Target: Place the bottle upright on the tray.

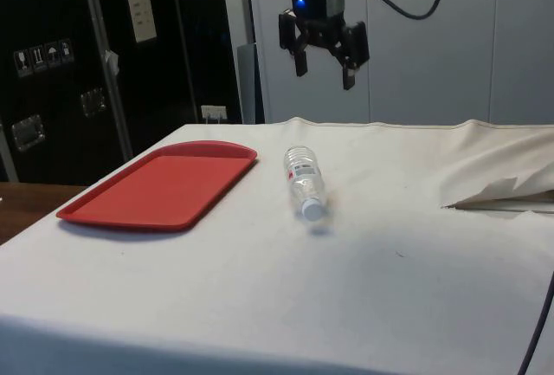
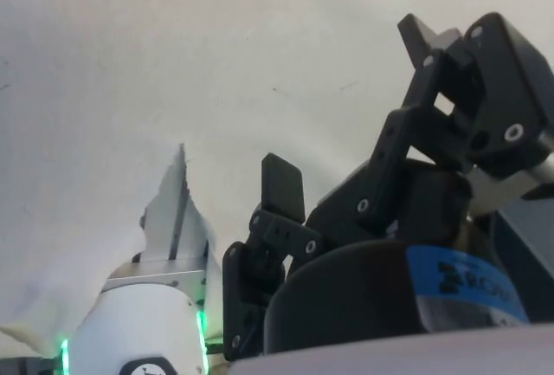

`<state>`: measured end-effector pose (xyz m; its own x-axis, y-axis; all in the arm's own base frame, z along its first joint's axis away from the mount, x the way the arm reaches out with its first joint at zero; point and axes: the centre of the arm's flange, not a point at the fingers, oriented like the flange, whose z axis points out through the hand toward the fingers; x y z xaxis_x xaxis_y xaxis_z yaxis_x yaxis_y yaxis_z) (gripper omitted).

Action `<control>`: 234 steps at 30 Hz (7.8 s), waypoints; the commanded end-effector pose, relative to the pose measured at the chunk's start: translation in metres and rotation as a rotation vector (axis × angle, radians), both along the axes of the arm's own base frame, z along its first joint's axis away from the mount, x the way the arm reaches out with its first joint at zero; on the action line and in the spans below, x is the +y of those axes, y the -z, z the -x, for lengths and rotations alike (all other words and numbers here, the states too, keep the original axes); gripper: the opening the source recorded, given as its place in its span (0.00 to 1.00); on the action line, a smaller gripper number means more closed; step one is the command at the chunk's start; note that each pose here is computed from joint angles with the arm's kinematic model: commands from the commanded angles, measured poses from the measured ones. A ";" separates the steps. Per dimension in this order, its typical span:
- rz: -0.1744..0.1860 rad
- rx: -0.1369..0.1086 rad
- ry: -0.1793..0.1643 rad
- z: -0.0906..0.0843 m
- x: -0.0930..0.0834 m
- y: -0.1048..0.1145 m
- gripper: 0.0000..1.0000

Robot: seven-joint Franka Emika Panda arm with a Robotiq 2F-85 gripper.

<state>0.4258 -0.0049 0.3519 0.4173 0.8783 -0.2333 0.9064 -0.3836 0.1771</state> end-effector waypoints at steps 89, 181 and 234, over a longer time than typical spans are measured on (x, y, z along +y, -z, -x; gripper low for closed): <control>0.297 0.067 -0.491 -0.004 0.025 0.078 1.00; 0.638 0.087 -0.755 -0.012 0.085 0.184 1.00; 0.693 0.072 -0.671 -0.007 0.092 0.230 1.00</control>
